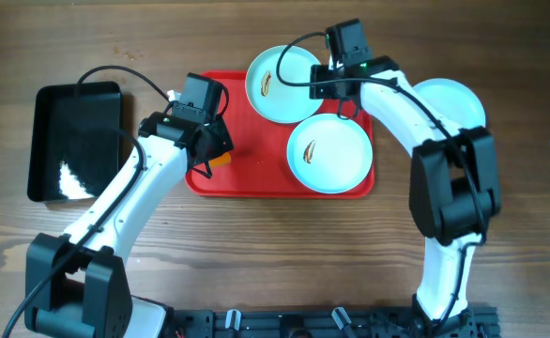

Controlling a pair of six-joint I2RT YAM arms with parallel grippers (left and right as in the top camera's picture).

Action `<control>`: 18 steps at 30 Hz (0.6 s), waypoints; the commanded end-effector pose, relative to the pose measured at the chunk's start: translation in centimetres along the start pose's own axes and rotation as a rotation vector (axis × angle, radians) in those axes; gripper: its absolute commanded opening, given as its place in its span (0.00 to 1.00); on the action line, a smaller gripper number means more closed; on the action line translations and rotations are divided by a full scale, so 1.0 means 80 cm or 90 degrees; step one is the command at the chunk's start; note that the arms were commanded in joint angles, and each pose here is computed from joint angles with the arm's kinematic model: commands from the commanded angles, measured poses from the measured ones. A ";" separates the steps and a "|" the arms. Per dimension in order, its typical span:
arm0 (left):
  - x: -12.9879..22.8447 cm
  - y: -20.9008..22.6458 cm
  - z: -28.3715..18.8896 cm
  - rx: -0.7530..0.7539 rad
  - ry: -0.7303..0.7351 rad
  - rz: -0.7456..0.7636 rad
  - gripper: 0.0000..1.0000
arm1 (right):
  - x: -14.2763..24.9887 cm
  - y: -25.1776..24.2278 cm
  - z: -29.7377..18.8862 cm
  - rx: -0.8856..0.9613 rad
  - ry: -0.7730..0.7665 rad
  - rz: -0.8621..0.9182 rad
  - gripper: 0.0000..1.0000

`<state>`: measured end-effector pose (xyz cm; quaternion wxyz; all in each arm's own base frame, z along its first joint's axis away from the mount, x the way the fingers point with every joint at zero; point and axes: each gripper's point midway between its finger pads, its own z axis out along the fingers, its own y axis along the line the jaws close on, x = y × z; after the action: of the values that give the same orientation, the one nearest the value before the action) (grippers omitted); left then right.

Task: Clean dirty plates on tray and stack at the side
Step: 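Move the right gripper back to grip the lower-right plate rim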

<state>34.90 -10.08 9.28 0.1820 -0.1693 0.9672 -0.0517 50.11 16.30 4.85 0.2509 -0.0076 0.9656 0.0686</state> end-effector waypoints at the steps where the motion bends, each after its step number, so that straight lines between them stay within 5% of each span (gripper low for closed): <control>1: 0.003 0.002 0.004 -0.003 0.007 -0.006 0.04 | 0.007 0.011 0.017 -0.026 0.013 0.029 0.66; 4: 0.003 0.002 0.004 -0.003 0.007 -0.001 0.04 | 0.007 0.011 0.025 -0.027 0.009 0.029 0.63; 8: 0.003 0.003 0.004 -0.005 0.006 -0.002 0.04 | 0.010 0.010 0.031 -0.026 0.012 0.030 0.43; 18: 0.003 0.003 0.004 -0.005 0.007 -0.001 0.04 | 0.019 0.008 0.056 -0.024 0.019 0.042 0.32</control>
<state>34.91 -10.07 9.29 0.1823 -0.1694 0.9672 -0.0516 50.80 17.09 1.12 0.2376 0.0155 0.9673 0.0876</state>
